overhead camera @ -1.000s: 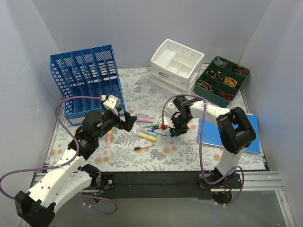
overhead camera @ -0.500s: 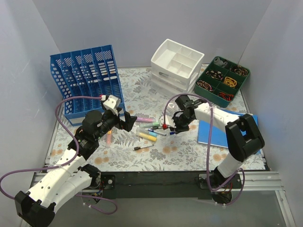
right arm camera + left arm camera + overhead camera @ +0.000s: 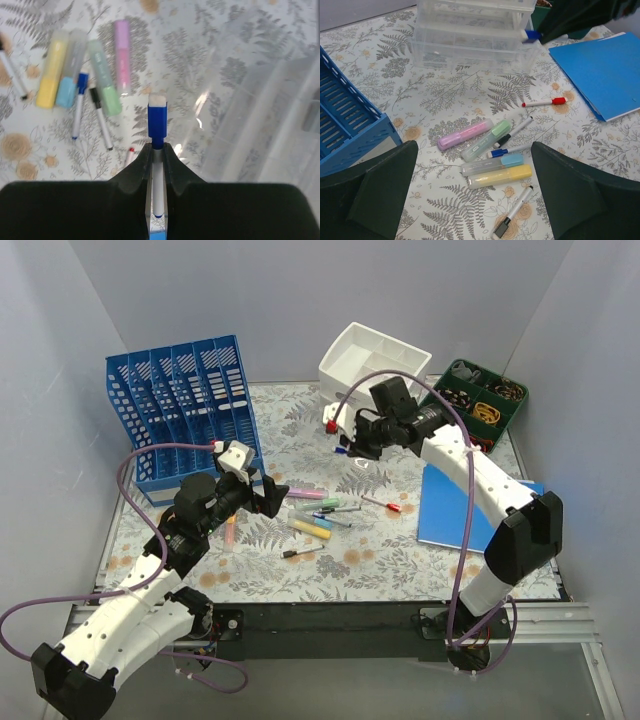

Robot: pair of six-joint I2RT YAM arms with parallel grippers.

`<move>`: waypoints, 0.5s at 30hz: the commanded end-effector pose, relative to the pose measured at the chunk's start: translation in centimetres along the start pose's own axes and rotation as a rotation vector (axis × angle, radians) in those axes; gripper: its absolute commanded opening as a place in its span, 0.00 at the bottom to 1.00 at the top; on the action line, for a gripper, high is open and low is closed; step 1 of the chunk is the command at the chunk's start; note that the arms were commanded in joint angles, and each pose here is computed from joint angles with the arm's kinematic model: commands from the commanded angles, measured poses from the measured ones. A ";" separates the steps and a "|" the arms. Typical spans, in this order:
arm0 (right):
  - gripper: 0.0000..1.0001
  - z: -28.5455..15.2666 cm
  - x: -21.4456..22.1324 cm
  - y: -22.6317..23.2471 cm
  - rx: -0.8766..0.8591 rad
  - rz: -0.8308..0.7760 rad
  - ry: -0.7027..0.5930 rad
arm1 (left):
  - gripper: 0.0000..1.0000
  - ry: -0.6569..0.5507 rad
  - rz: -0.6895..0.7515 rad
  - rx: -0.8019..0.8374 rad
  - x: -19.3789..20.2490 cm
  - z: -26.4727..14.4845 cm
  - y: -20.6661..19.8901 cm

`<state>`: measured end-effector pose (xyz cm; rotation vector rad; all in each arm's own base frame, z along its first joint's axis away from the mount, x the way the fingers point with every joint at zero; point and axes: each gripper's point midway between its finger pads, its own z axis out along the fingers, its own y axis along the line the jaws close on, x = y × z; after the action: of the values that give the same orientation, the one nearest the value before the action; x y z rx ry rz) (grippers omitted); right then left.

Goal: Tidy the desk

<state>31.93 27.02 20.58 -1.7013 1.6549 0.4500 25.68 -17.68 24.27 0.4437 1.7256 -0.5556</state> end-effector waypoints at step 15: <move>0.06 4.7 0.1 -14.6 0.453 0.273 0.051 | 0.98 -0.006 0.015 0.010 0.2 -0.2 0.0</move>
<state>44.24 28.89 18.02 -1.2826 1.9189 0.1951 25.73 -17.54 23.77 0.4438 1.7362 -0.5451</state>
